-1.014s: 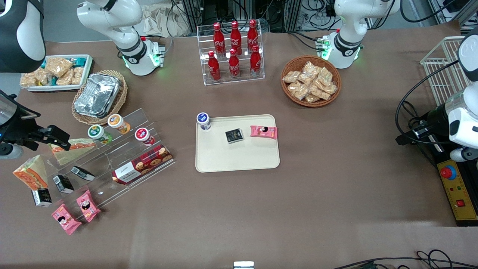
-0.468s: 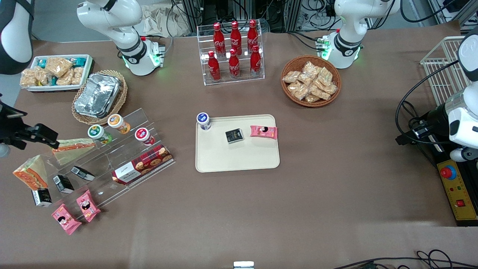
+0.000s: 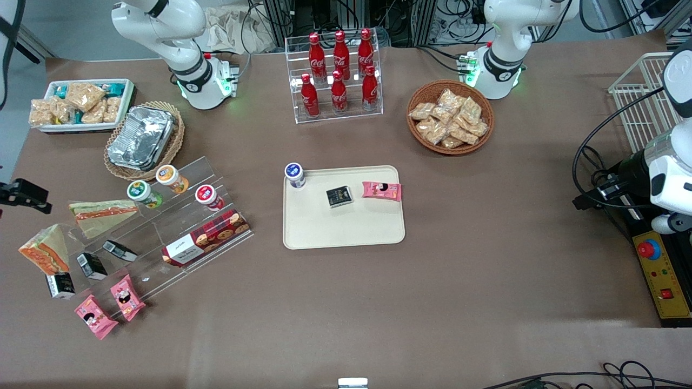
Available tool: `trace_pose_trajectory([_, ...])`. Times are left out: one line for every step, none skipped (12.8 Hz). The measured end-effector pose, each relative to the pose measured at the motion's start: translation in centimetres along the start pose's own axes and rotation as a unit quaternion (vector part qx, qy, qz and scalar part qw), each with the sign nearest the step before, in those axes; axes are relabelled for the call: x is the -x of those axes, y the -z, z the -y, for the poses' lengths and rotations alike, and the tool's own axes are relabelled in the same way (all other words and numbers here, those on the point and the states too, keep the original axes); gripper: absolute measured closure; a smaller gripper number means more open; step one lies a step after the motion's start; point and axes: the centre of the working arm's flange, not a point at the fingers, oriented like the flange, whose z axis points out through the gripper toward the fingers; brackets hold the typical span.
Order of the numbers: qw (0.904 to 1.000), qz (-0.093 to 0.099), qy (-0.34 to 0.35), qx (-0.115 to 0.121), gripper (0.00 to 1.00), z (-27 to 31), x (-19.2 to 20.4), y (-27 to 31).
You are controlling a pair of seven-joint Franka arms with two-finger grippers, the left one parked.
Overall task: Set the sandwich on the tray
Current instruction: 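Lower the right gripper onto the wrapped sandwich in the acrylic rack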
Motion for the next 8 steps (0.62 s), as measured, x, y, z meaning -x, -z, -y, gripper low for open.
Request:
trace_pose_trajectory([0.9998,-0.002,0.021,0.004,0.01,-1.4,0.1,-0.5])
trace_pose_trajectory([0.9989,-0.006,0.044,0.01,0.01,-2.6,0.2,-1.0])
trace_pose_trajectory([0.9977,-0.01,0.065,0.016,0.01,-3.7,0.2,-1.5])
trace_pose_trajectory([0.9963,-0.012,0.082,0.021,0.01,-4.6,0.2,-2.0])
trace_pose_trajectory([0.9949,-0.015,0.096,0.027,0.01,-5.5,0.2,-2.5])
trace_pose_trajectory([0.9938,-0.017,0.106,0.03,0.01,-6.4,0.1,-3.2])
trace_pose_trajectory([0.993,-0.023,0.112,0.029,0.01,-7.2,0.1,-3.9])
trace_pose_trajectory([0.992,-0.03,0.12,0.024,0.01,-8.1,0.1,-4.7])
